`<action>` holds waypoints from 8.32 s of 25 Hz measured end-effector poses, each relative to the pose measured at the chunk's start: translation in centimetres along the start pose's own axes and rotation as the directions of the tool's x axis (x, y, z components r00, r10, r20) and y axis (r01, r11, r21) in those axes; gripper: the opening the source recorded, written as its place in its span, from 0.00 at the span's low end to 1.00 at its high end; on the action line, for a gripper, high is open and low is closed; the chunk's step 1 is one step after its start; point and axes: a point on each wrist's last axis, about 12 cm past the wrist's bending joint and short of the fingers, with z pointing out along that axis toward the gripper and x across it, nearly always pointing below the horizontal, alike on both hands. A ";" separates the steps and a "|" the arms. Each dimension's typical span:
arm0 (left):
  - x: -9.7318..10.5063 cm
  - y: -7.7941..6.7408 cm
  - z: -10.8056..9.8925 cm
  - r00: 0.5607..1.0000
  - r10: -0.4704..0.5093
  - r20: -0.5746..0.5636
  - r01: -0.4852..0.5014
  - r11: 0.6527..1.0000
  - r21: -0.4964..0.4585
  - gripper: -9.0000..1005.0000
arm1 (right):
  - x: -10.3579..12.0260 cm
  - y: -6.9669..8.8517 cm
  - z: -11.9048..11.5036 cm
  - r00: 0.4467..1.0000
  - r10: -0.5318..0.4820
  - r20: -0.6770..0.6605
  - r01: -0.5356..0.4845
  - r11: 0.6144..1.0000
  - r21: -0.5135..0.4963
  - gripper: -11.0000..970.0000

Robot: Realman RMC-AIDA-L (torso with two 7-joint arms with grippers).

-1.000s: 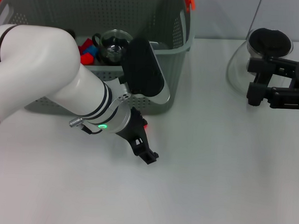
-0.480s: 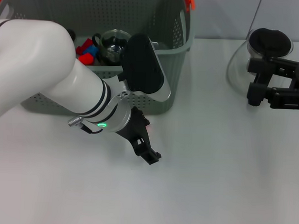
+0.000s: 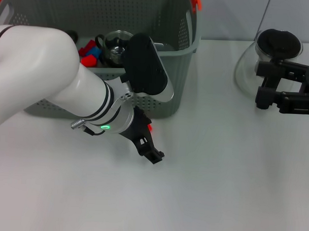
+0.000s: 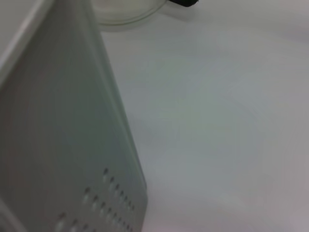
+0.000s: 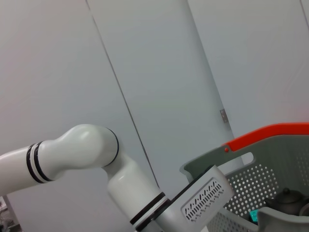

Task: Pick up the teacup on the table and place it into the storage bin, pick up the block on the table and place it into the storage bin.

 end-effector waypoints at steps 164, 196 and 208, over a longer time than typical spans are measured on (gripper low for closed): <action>11.3 2.3 -10.0 0.715 -0.315 0.624 0.000 0.893 0.451 0.96 | 2.3 -0.7 3.7 0.951 -0.237 -0.200 0.229 0.972 -0.061 0.97; 12.9 2.5 -5.3 0.760 -0.388 0.521 0.181 0.897 0.404 0.96 | 5.2 -2.3 9.7 0.895 -0.291 -0.339 0.297 0.954 -0.038 0.97; 14.1 2.7 -5.5 0.765 -0.403 0.502 0.217 0.895 0.389 0.96 | 6.7 -2.5 11.9 0.876 -0.312 -0.369 0.313 0.948 -0.059 0.97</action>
